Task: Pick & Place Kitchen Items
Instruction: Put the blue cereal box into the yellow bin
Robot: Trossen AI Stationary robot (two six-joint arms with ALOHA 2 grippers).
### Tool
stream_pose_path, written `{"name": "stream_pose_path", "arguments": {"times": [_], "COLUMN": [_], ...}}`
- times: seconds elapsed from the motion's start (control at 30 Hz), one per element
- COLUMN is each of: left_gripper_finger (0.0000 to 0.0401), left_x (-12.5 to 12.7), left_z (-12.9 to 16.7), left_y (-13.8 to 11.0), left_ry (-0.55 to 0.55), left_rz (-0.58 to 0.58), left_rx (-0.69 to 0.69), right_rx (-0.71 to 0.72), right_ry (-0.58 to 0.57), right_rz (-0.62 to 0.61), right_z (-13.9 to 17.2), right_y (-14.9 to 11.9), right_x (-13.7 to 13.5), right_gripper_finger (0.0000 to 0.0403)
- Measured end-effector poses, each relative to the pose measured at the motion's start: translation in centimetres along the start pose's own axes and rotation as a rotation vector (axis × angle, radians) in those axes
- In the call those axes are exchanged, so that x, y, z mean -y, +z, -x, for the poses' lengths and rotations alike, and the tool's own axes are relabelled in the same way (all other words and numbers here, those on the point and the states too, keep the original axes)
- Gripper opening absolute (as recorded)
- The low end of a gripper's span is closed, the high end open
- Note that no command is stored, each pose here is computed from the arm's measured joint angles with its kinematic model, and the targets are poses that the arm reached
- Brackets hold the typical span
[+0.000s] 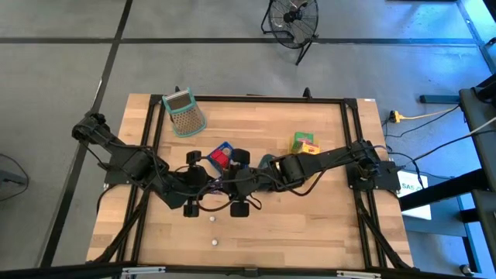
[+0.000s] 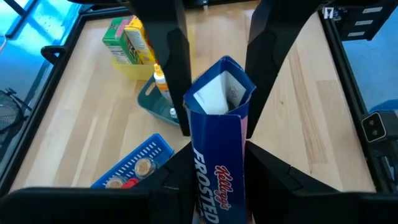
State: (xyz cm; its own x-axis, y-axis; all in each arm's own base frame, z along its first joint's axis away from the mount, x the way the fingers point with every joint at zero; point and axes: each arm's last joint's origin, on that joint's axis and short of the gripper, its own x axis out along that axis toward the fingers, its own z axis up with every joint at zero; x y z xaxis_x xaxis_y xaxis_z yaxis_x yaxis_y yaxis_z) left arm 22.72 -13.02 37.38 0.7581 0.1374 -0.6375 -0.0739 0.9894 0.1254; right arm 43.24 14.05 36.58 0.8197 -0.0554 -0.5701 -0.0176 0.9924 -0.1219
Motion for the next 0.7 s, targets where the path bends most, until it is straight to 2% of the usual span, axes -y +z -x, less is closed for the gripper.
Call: {"name": "stream_pose_path", "arguments": {"times": [0.17, 0.37, 0.7], "left_gripper_finger": [0.0109, 0.0116, 0.0184], "left_x": [0.00, 0.01, 0.26], "left_z": [0.00, 0.01, 0.06], "left_y": [0.00, 0.01, 0.45], "left_ry": [0.000, 0.003, -0.018], "left_rz": [0.000, -0.029, -0.046], "left_rx": [0.000, 0.003, 0.045], "right_rx": [-0.003, -0.006, -0.046], "right_ry": [0.002, 0.000, -0.005], "right_rz": [0.001, 0.003, 0.017], "right_z": [-0.01, -0.01, 0.00], "right_y": [-0.03, -0.06, -0.46], "right_x": [-0.01, 0.00, 0.04], "right_gripper_finger": [0.0115, 0.0106, 0.0106]}}
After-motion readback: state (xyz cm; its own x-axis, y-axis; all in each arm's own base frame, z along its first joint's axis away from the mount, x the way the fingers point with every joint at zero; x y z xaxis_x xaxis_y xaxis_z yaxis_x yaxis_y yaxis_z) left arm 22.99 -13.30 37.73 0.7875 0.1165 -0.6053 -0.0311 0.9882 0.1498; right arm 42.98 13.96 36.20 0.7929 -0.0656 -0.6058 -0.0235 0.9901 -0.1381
